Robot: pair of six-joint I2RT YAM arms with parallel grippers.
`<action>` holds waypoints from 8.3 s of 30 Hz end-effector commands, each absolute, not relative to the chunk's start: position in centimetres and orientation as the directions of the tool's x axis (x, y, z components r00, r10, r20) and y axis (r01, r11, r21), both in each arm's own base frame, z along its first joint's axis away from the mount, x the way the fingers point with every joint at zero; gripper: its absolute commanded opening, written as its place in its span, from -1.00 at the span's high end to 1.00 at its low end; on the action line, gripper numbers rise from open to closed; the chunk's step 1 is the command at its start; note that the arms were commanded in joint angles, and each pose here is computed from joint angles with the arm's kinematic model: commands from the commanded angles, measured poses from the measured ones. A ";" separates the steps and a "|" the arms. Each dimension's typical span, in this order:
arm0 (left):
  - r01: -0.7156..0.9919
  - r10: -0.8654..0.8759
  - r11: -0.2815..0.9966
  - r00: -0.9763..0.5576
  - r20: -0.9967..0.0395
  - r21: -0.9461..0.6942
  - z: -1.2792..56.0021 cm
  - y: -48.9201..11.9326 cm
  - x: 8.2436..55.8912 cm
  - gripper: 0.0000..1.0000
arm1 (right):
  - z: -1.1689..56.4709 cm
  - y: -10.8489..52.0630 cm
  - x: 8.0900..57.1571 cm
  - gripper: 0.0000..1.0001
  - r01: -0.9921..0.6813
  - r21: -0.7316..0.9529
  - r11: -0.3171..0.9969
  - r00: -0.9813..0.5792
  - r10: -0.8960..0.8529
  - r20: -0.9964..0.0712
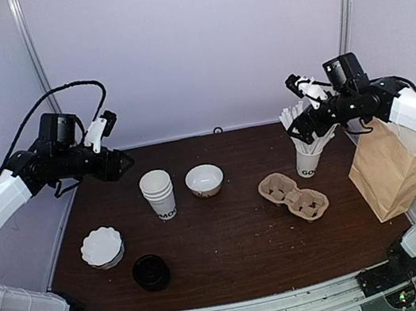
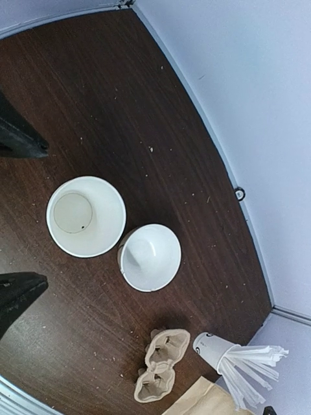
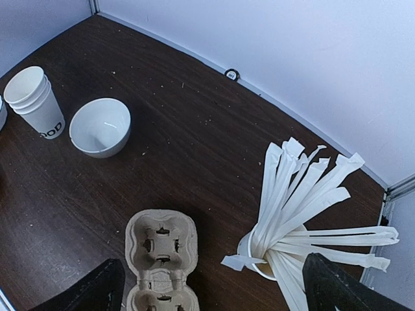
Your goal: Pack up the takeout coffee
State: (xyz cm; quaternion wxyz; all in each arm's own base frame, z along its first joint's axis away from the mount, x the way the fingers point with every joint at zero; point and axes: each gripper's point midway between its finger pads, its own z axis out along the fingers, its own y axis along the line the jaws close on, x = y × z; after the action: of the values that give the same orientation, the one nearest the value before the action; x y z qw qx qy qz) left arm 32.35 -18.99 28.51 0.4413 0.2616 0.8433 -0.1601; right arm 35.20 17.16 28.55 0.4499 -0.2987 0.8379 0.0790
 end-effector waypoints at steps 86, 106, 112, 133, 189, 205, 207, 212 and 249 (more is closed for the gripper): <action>0.679 0.691 0.722 -0.696 -0.197 0.136 16.2 -25.5 35.1 1.00 | 20.7 18.8 28.9 -0.93 -0.857 -0.103 0.505 -0.217 -0.534 -0.817; 0.564 0.612 0.790 -0.715 -0.337 0.240 21.9 -23.0 37.3 1.00 | 20.7 18.9 29.0 -0.94 -0.856 -0.098 0.507 -0.222 -0.532 -0.817; 0.584 0.578 0.805 -0.738 -0.347 0.099 22.2 -24.4 37.0 1.00 | 20.9 19.2 29.1 -0.94 -0.857 -0.072 0.510 -0.237 -0.514 -0.824; 0.509 0.495 0.859 -0.805 -0.328 0.047 20.9 -23.7 39.4 1.00 | 20.5 19.2 29.0 -0.96 -0.860 -0.072 0.505 -0.236 -0.520 -0.821; 0.909 0.894 0.383 -0.319 -0.316 0.167 23.5 -36.0 20.1 1.00 | 22.0 19.1 26.5 -0.97 -0.871 0.016 0.491 -0.357 -0.609 -0.709; 0.967 0.911 0.253 -0.230 -0.343 0.024 19.0 -42.9 14.1 1.00 | 15.9 15.6 29.2 -0.80 -0.785 -0.055 0.617 -0.406 -0.580 -0.706; 0.970 0.909 0.241 -0.230 -0.348 -0.013 18.7 -43.5 13.6 1.00 | 16.0 15.4 29.4 -0.81 -0.778 -0.065 0.625 -0.406 -0.579 -0.707; 0.968 0.915 0.250 -0.247 -0.317 -0.034 17.1 -43.8 13.5 1.00 | 16.3 15.0 29.8 -0.82 -0.764 -0.095 0.638 -0.396 -0.581 -0.711; 0.973 0.906 0.229 -0.228 -0.358 -0.040 17.2 -45.1 13.3 0.22 | 15.8 14.8 29.4 -0.83 -0.772 -0.106 0.626 -0.389 -0.598 -0.701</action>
State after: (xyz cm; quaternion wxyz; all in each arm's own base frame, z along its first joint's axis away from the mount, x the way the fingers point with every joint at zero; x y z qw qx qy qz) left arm 13.79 -44.37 12.39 0.0823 0.6048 0.7872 -0.0884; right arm 29.39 15.07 15.62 0.3581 -0.4141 0.8272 0.1268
